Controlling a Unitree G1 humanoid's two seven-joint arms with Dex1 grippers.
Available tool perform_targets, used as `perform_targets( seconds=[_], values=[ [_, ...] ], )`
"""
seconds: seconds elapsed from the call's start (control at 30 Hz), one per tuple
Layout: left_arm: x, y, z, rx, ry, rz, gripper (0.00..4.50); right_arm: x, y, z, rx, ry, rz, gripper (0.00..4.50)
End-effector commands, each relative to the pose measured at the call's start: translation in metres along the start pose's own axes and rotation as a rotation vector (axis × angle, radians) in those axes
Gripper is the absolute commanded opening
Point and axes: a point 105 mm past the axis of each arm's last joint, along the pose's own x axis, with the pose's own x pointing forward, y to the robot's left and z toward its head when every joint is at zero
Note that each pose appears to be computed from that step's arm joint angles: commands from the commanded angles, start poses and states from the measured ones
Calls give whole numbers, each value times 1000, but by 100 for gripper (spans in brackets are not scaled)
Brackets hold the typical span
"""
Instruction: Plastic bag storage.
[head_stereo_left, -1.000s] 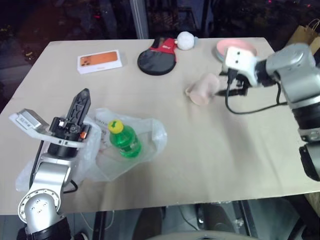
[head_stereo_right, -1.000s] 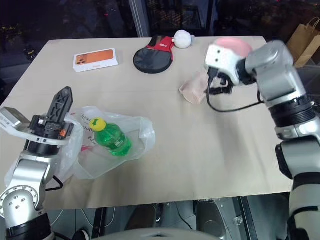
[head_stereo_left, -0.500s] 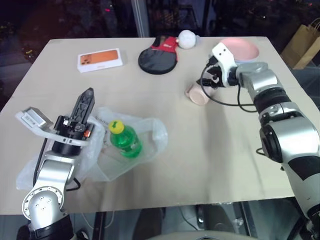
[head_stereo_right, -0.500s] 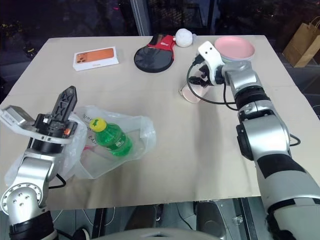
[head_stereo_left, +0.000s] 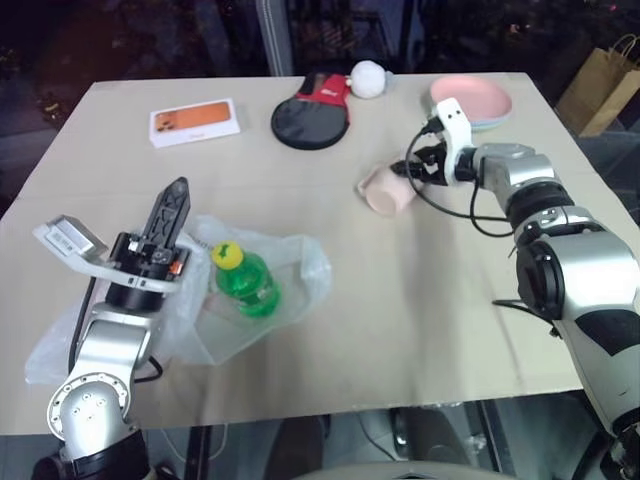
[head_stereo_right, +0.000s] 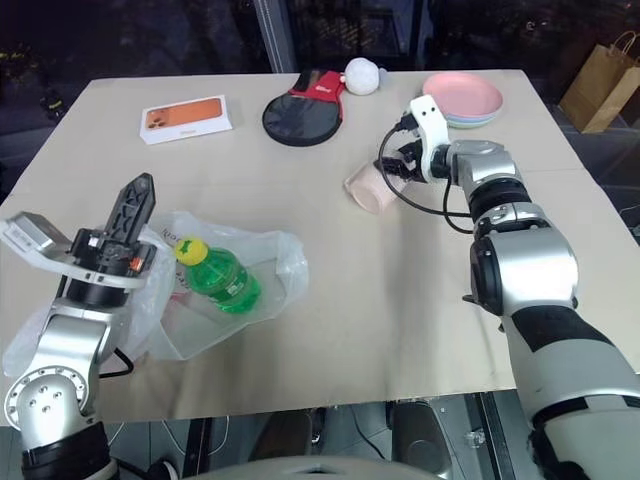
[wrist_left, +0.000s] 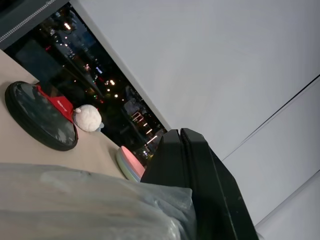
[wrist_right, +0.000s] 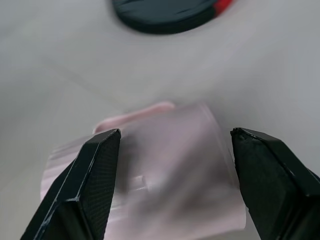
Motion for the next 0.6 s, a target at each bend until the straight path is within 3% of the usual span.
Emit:
perform_targets(
  seconds=[0.03,0.3,0.4,0.53,0.6],
  values=[
    [1,-9,2,20,-6,-35,0,1,13,-27,28,110,122,351],
    [1,-7,1,16,4,-33,0,-10,26,-46,72,161,300,351],
    [2,-6,1,17,9,-33,0,-15,39,-62,111,201,430,276],
    [3,-6,1,19,12,-38,0,-23,47,-59,144,183,523,81],
    [4,-6,2,20,15,-39,0,-25,48,-50,146,145,542,3]
  ],
)
